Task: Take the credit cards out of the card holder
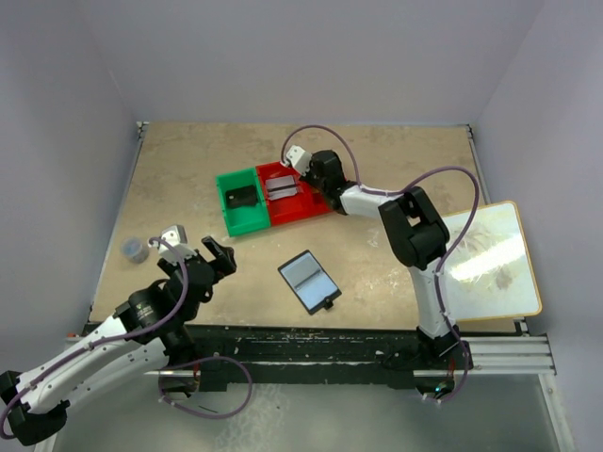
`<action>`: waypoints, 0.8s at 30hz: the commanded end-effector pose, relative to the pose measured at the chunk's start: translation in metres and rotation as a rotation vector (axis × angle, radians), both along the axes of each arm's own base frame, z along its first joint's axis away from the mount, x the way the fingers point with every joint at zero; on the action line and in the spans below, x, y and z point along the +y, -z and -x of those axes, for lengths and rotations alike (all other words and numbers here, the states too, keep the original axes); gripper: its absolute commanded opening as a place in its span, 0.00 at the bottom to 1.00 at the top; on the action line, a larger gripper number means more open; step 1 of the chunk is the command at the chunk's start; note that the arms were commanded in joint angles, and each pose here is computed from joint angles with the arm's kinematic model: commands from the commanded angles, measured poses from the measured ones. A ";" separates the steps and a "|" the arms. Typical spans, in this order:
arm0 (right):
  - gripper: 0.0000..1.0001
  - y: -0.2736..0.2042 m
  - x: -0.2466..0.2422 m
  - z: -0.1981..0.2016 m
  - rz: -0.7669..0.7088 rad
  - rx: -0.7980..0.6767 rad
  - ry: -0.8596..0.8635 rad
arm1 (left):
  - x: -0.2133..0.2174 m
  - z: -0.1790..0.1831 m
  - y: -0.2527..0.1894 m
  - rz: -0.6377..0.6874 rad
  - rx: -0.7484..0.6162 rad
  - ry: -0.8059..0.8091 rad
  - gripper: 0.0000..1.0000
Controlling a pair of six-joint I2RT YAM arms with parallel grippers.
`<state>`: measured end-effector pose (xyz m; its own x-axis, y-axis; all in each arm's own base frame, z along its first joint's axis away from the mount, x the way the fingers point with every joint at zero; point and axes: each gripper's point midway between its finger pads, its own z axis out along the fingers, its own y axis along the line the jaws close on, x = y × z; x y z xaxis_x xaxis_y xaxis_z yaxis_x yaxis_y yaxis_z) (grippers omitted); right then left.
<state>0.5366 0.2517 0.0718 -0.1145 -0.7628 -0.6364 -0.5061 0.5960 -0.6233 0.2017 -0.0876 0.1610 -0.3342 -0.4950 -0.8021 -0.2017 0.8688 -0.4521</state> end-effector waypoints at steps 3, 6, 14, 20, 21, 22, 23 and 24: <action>0.06 -0.027 0.000 -0.018 0.008 -0.083 0.015 | 0.001 -0.003 -0.019 0.021 -0.036 -0.015 0.91; 0.15 -0.028 0.004 -0.014 -0.001 -0.064 -0.012 | 0.002 -0.003 -0.017 0.017 -0.034 -0.020 0.91; 0.24 -0.021 0.009 -0.006 -0.020 0.006 -0.081 | -0.001 -0.004 -0.013 0.004 -0.020 -0.010 0.91; 0.29 -0.017 0.005 -0.006 -0.014 0.056 -0.090 | -0.003 -0.004 -0.012 0.001 -0.014 -0.005 0.91; 0.30 -0.018 0.004 -0.006 -0.016 0.058 -0.089 | -0.003 -0.004 -0.011 -0.001 -0.013 -0.004 0.91; 0.30 -0.017 0.002 -0.006 -0.018 0.063 -0.090 | -0.003 -0.004 -0.012 0.003 -0.015 -0.003 0.91; 0.31 -0.018 0.001 -0.006 -0.018 0.067 -0.091 | -0.004 -0.004 -0.011 0.002 -0.012 -0.001 0.91; 0.32 -0.018 0.001 -0.005 -0.022 0.079 -0.099 | -0.004 -0.004 -0.010 0.000 -0.010 0.000 0.91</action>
